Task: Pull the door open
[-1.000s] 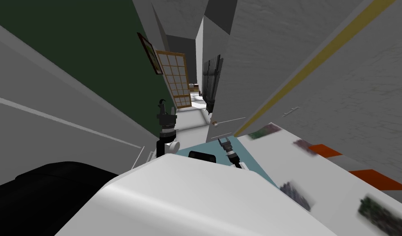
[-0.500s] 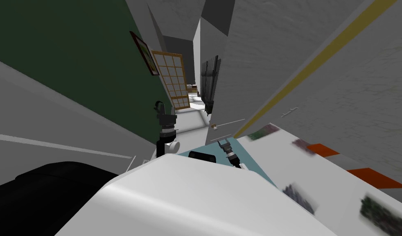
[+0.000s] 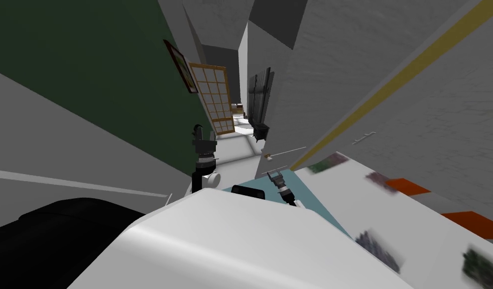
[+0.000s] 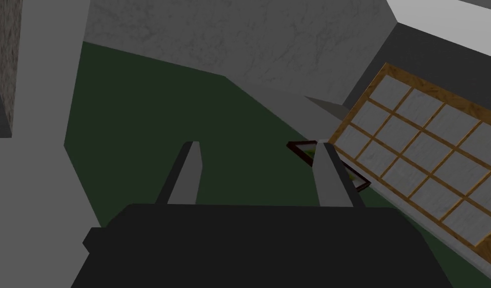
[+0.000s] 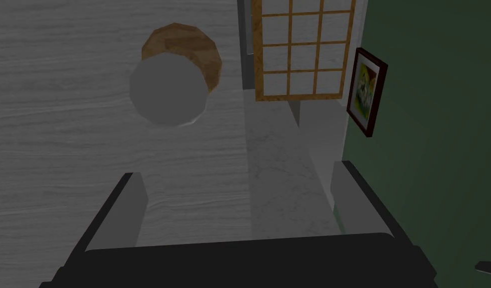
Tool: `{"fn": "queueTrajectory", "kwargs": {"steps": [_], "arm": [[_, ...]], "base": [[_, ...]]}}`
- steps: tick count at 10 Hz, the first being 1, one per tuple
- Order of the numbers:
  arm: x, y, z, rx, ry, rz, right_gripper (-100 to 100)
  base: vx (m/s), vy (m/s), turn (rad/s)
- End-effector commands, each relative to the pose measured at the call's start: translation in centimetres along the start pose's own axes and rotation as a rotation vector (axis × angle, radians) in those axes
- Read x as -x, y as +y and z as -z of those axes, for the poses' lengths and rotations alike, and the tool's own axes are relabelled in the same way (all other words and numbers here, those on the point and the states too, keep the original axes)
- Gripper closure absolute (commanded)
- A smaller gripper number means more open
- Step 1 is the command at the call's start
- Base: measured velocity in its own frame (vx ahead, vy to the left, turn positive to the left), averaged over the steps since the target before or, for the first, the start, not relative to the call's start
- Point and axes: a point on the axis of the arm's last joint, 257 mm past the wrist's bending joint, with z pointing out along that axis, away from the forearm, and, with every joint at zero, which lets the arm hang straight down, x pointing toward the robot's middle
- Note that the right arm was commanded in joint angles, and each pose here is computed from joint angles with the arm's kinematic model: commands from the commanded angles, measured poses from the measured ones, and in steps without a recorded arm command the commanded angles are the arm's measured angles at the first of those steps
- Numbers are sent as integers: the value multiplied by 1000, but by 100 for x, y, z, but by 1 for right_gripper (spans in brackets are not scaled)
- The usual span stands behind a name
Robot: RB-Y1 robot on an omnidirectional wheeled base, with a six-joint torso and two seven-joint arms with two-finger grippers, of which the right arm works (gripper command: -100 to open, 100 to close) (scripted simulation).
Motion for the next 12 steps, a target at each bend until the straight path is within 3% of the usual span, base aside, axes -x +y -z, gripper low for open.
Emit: {"fn": "queueTrajectory", "kwargs": {"steps": [1,5,8,9,10,12], "arm": [[-3,-15,6,-2,0,0,-100],[-14,-79,25,-8,2,-1,-100],[-19,-110,35,-11,3,0,-100],[-121,-16,117,-3,22,-14,-100],[-121,-16,117,-3,22,-14,100],[-121,-16,117,-3,22,-14,100]], "base": [[86,235,20],[185,73,17],[146,-90,-31],[17,-49,-13],[-29,6,-15],[-10,10,-7]]}}
